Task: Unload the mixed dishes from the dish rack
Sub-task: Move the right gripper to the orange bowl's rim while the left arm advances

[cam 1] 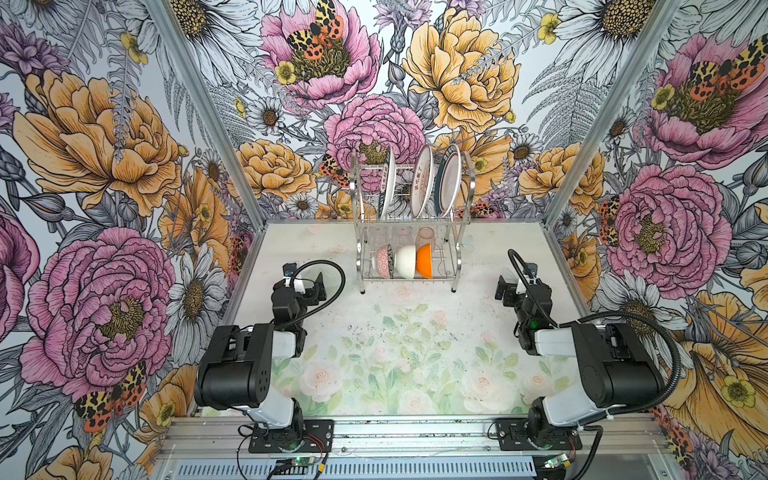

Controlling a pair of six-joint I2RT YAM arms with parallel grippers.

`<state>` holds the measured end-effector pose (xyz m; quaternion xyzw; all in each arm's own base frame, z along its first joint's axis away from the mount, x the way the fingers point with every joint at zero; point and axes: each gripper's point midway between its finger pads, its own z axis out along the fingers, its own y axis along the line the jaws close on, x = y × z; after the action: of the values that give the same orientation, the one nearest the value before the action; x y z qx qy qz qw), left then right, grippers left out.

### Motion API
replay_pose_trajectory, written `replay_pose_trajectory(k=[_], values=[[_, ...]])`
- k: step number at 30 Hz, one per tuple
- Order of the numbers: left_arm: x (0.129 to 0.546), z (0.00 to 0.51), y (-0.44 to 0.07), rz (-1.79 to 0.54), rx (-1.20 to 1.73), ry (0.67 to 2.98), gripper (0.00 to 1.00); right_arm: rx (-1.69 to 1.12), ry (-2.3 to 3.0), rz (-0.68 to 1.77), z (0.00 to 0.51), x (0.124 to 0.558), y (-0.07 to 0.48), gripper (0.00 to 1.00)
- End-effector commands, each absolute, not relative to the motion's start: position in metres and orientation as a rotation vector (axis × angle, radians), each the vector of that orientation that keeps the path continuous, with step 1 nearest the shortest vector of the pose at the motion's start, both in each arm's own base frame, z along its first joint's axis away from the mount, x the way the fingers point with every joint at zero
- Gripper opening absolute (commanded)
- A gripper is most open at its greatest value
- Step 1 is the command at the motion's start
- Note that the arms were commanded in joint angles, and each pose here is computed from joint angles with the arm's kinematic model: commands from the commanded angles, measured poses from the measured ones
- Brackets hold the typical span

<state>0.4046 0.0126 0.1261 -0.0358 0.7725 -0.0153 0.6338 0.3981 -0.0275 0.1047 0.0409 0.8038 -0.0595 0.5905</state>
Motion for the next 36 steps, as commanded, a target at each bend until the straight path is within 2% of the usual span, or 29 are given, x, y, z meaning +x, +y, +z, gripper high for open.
replay_pose_trajectory(k=[1, 9, 13, 19, 25, 31, 36], values=[[0.403, 0.133, 0.015, -0.009, -0.086, 1.732, 0.99, 0.091, 1.823, -0.117, 0.124, 0.398, -0.024, 1.00], [0.388, 0.180, 0.013, 0.029, -0.085, 1.697, 0.99, 0.084, 1.756, -0.079, 0.177, 0.378, -0.019, 1.00], [0.377, 0.224, 0.006, -0.004, -0.039, 1.665, 0.99, 0.026, 1.762, 0.040, 0.207, 0.370, 0.001, 0.98], [0.345, 0.265, -0.030, -0.157, 0.153, 1.706, 0.99, -0.091, 1.763, 0.304, 0.239, 0.354, 0.043, 0.88], [0.308, 0.274, -0.068, -0.330, 0.303, 1.756, 0.99, -0.174, 1.765, 0.579, 0.247, 0.340, 0.085, 0.80], [0.290, 0.267, -0.100, -0.385, 0.384, 1.769, 0.99, -0.279, 1.773, 0.667, 0.247, 0.336, 0.127, 0.76], [0.285, 0.249, -0.128, -0.433, 0.456, 1.803, 0.99, -0.308, 1.776, 0.728, 0.242, 0.341, 0.154, 0.68]])
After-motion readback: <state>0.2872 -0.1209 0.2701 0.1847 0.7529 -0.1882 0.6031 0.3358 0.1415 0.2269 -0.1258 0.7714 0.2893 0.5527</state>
